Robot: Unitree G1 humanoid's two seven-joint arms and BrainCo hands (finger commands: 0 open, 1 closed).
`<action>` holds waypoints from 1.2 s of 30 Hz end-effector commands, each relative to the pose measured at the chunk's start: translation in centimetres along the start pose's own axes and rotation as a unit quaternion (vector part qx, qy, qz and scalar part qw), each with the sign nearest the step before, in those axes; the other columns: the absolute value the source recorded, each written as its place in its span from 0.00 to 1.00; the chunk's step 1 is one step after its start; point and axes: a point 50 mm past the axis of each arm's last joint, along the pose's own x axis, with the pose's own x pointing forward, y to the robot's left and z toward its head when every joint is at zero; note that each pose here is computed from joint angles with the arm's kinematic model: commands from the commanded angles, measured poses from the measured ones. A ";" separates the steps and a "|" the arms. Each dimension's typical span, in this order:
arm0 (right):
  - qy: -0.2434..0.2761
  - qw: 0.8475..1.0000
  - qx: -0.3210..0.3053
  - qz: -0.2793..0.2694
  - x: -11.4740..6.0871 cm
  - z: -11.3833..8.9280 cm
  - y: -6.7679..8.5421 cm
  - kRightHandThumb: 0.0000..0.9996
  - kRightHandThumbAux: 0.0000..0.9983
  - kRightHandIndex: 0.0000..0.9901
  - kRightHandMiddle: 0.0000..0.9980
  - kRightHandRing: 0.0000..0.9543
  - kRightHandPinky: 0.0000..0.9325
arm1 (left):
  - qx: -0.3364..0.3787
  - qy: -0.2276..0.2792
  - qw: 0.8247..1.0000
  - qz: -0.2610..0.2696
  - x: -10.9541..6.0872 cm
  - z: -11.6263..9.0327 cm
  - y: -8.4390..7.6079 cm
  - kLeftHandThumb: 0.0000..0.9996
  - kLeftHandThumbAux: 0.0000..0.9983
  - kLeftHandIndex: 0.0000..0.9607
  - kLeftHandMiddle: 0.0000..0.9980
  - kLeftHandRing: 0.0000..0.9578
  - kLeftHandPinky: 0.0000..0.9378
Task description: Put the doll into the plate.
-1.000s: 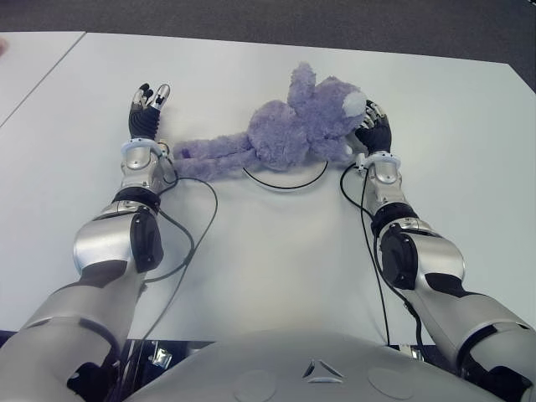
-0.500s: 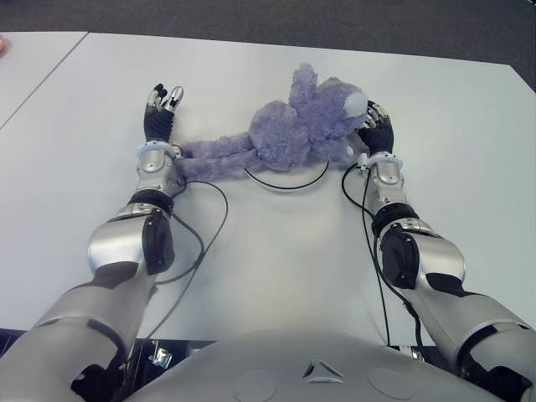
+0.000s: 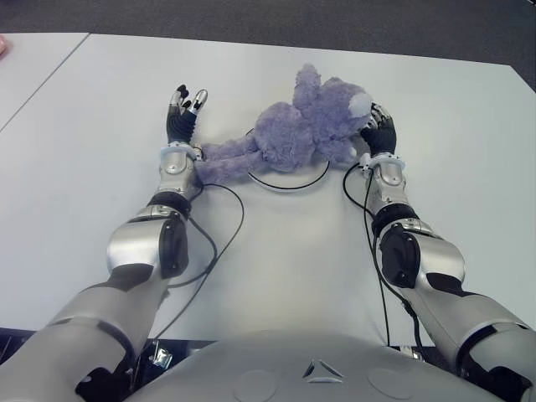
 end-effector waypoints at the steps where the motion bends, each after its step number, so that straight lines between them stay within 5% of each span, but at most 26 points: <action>1: 0.215 0.975 0.042 -0.025 -7.2 -10.7 -0.7 0.46 0.94 0.26 0.21 0.24 0.31 | 0.000 0.118 0.993 -0.003 -4.4 -6.8 -1.4 0.00 0.43 0.00 0.00 0.00 0.00; 36: 0.212 0.975 0.055 -0.029 -7.6 -11.0 -0.8 0.30 0.95 0.26 0.20 0.22 0.28 | 0.000 0.201 0.979 -0.035 -8.0 -10.8 -1.7 0.00 0.43 0.00 0.01 0.01 0.03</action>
